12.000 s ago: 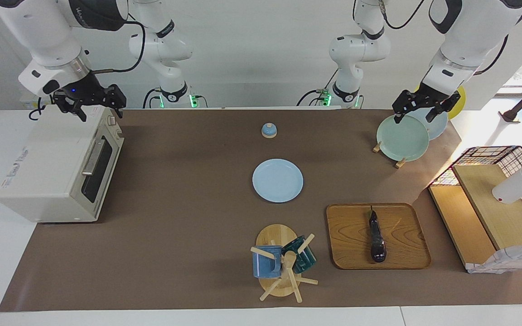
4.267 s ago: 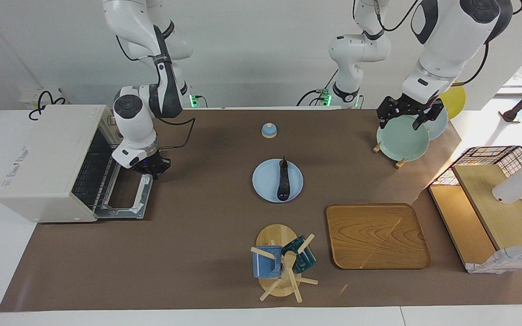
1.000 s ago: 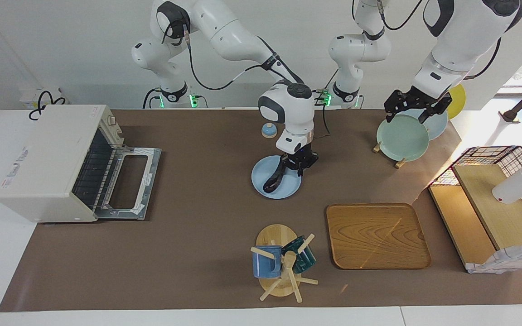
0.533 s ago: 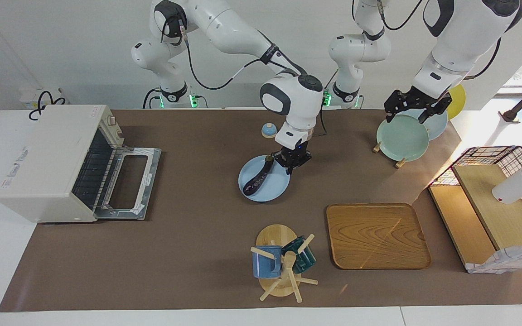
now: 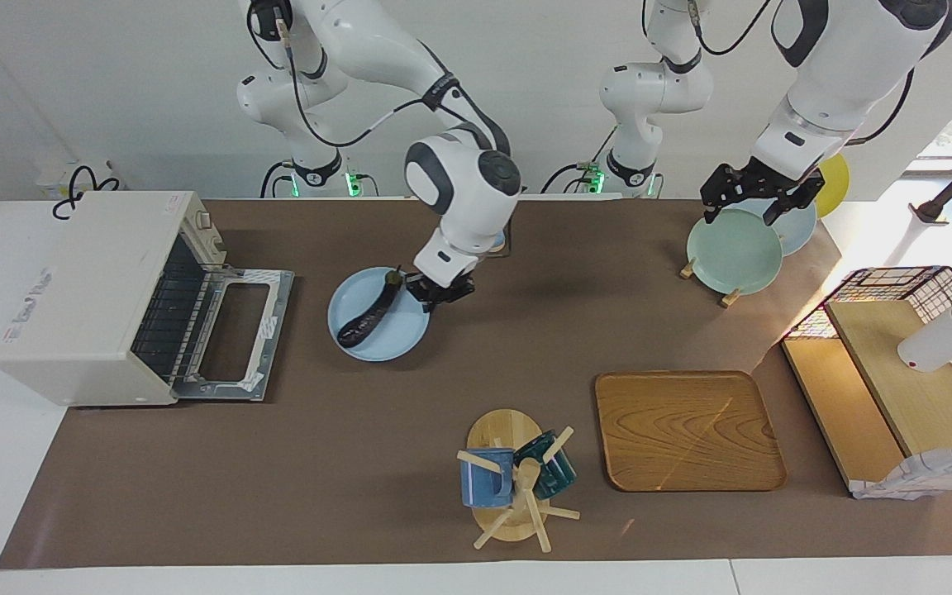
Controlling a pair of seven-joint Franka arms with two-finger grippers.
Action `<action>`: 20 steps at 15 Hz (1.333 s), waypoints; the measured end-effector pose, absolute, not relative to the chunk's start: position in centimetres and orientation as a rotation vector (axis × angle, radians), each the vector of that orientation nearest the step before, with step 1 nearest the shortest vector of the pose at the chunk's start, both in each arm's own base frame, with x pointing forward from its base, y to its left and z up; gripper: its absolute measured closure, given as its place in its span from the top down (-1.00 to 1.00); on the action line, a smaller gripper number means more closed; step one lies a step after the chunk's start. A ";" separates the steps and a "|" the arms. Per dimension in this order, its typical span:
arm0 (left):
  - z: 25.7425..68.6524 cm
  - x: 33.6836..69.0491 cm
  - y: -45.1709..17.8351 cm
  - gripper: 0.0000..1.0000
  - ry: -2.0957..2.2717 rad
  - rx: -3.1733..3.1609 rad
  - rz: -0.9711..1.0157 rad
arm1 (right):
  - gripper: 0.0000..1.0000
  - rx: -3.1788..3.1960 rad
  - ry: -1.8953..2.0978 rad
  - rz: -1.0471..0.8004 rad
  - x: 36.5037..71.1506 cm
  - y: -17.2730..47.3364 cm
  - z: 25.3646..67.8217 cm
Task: Put eggplant into oven
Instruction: 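Carry the eggplant with the right gripper into the open oven, then release the eggplant inside the oven and withdraw the right gripper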
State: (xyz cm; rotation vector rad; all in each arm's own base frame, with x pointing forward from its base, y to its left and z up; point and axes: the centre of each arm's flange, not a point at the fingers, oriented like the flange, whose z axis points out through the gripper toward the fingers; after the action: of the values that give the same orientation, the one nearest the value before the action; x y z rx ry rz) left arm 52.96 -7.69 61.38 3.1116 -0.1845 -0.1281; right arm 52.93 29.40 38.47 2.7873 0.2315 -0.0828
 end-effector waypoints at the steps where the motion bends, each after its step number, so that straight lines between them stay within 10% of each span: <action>1: 61.4 53.0 -7.7 1.00 -0.184 3.112 -0.128 | -0.96 2.791 0.245 -0.112 52.8 25.5 39.4; 12: 61.4 53.0 -7.7 1.00 -0.184 3.112 -0.128 | -0.96 2.855 0.433 -0.207 52.4 -3.3 39.9; 20: 61.4 53.0 -7.7 1.00 -0.184 3.112 -0.128 | -0.95 2.869 0.454 -0.179 50.1 -4.2 37.6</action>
State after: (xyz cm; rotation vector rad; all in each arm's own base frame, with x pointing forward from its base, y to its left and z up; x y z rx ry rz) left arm 52.96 -7.68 61.37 3.1116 -0.1844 -0.1281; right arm 50.13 -4.23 37.65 2.8687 0.4541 -0.1792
